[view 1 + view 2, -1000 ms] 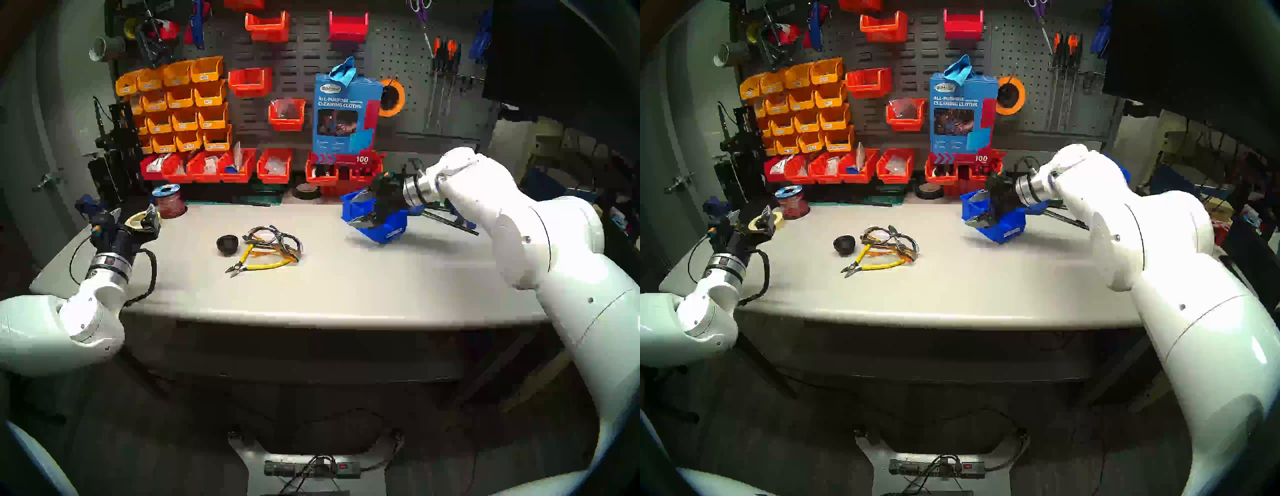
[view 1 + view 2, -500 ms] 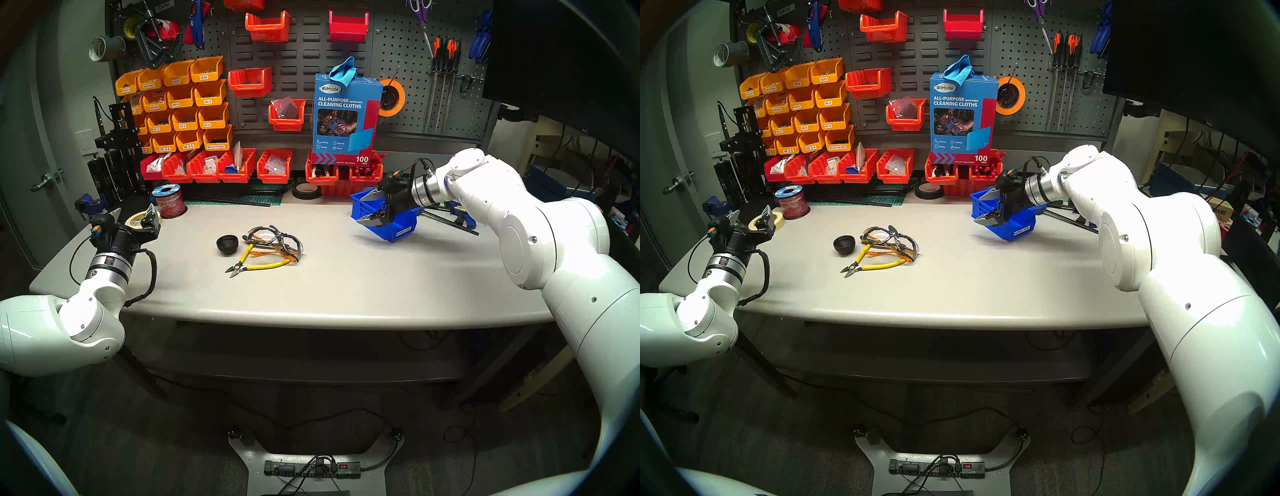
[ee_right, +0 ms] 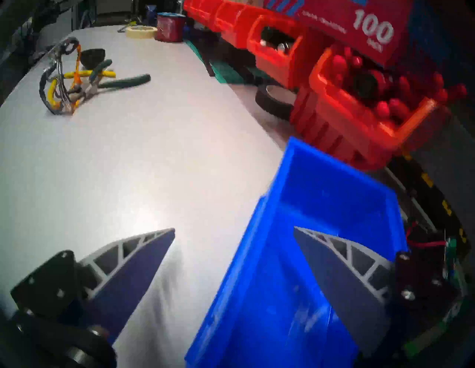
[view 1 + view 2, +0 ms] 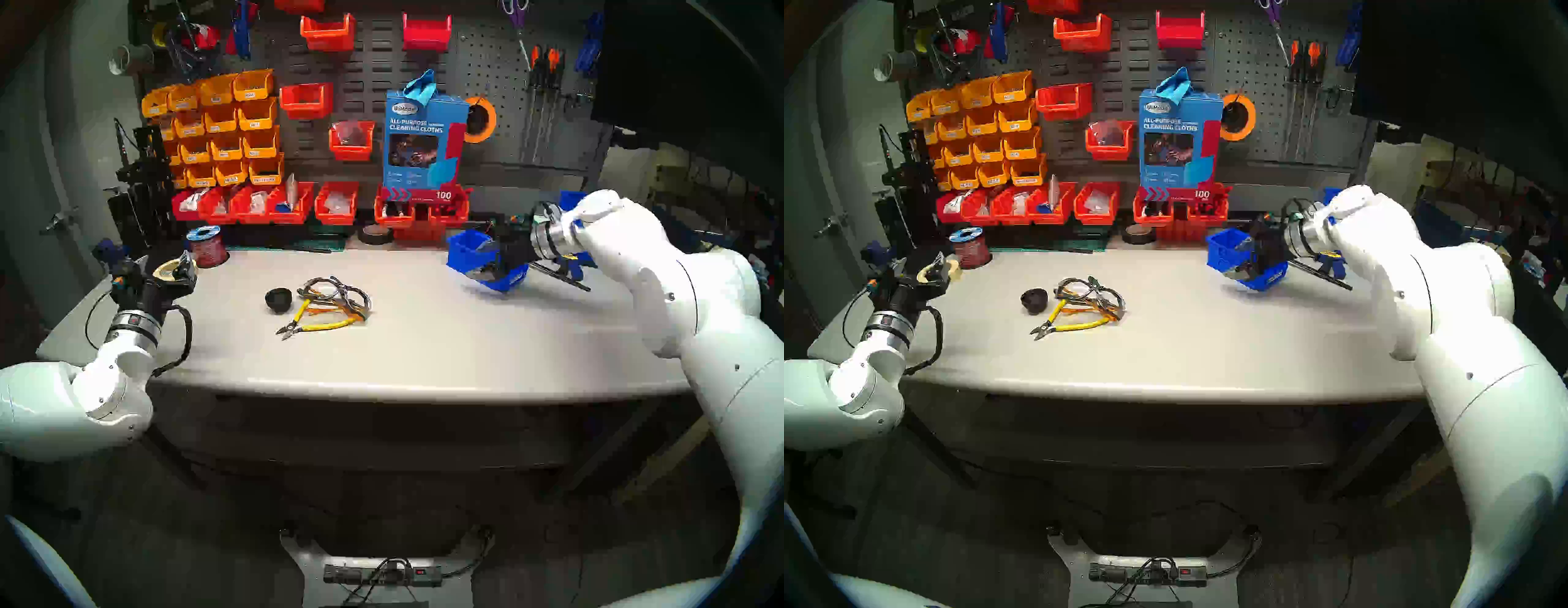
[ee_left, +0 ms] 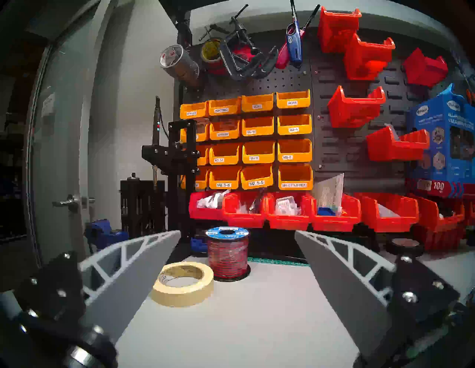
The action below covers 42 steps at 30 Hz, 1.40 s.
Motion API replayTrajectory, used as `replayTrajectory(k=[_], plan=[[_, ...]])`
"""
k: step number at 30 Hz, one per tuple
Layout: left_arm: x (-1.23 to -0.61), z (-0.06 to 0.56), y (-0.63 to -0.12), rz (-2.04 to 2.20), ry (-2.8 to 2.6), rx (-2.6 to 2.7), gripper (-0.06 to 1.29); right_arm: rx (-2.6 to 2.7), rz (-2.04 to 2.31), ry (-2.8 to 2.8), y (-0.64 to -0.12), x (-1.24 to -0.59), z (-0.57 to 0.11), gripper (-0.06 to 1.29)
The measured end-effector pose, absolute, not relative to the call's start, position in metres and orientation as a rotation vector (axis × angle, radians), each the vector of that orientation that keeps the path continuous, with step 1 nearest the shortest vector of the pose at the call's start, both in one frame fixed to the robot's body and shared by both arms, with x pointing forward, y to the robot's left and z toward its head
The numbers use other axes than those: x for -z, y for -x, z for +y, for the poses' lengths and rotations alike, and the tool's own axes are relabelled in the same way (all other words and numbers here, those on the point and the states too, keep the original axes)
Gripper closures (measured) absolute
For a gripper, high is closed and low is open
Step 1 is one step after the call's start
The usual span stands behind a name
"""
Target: Take out tools from the storage box
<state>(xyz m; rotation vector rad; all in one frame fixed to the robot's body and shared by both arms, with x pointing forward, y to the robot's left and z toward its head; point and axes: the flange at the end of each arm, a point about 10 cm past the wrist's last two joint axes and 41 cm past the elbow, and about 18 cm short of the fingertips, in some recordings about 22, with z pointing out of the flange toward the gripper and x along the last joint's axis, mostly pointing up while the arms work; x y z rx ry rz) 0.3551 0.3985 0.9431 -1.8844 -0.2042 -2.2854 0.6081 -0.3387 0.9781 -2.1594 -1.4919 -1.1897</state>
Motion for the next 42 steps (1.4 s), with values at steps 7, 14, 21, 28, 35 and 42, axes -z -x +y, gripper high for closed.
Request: replayTrajectory(k=[7,14,21,28,35,42], plan=[[-0.943,0.398,-0.355,-0.205,1.885,2.285,0.02,1.159,-1.448,2.234,-0.601,-0.969,-0.363,0.04],[-0.943,0.398,-0.355,-0.205,1.886,2.284,0.02,1.156,-1.422,2.270,-0.598,-0.970,-0.374,0.04],[-0.943,0.398,-0.355,-0.206,1.887,2.284,0.02,1.163,-1.413,2.288,-0.598,-0.974,-0.381,0.04],[-0.943,0.398,-0.355,-0.206,1.887,2.284,0.02,1.162,-1.398,2.307,-0.596,-0.975,-0.387,1.15],[-0.942,0.398,-0.355,-0.207,1.887,2.283,0.02,1.160,-1.380,2.328,-0.594,-0.976,-0.395,1.15],[-0.942,0.398,-0.355,-0.207,1.888,2.283,0.02,1.155,-1.366,2.347,-0.592,-0.977,-0.403,1.16]])
